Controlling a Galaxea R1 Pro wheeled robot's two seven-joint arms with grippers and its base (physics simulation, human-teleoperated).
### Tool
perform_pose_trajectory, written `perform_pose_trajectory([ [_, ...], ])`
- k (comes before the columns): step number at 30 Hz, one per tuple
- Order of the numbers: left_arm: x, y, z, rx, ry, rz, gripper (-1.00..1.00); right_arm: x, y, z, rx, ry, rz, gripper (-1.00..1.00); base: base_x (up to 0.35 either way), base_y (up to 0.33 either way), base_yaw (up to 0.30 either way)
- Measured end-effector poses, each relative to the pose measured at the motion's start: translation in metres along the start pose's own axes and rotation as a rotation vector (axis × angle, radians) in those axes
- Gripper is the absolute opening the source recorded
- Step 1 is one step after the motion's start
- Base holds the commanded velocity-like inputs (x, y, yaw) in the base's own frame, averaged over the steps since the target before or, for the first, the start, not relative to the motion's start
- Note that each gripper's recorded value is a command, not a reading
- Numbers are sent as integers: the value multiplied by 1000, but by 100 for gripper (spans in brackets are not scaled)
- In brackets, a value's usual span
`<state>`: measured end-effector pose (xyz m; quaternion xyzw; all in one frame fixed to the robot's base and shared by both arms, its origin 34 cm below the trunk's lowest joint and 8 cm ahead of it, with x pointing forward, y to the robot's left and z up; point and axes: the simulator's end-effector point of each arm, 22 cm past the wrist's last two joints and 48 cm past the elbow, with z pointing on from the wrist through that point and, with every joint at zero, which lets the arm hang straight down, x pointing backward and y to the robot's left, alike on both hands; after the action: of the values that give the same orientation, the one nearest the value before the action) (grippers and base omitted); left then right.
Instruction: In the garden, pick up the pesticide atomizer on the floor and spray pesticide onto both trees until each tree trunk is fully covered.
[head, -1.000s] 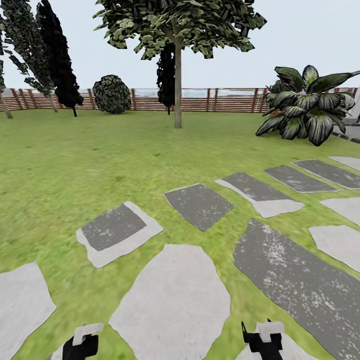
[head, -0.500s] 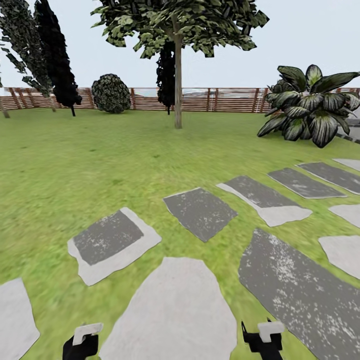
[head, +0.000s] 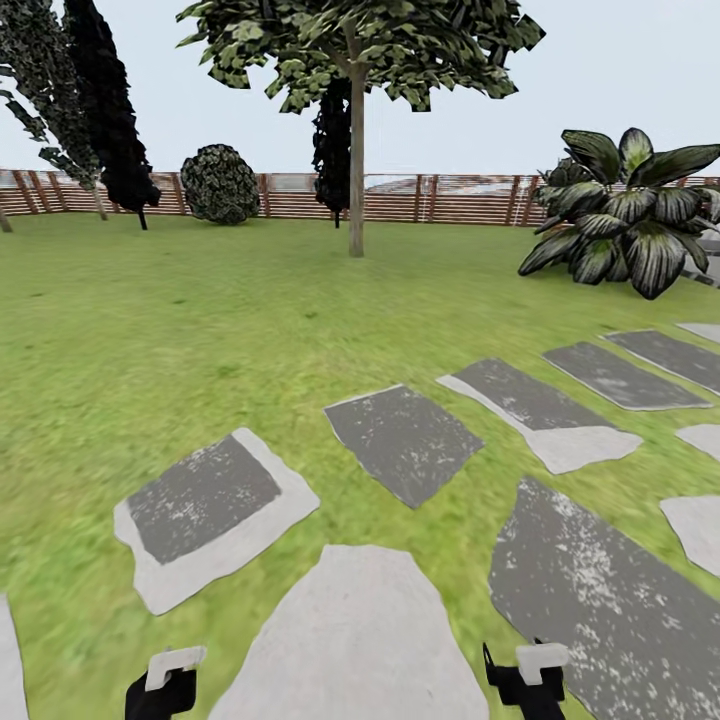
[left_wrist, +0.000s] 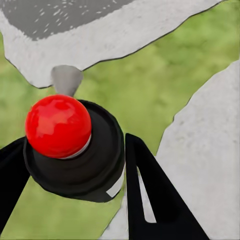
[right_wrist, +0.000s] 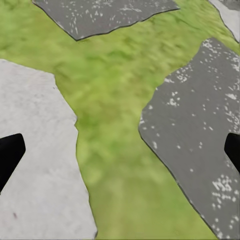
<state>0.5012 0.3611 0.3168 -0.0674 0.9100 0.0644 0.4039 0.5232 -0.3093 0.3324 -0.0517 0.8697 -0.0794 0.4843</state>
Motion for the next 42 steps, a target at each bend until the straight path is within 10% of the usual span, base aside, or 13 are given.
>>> perform_pose_trajectory([
  [42,0,0,0,0,0,0,-100,0,0,0,0,0,0,100,340,0,0],
])
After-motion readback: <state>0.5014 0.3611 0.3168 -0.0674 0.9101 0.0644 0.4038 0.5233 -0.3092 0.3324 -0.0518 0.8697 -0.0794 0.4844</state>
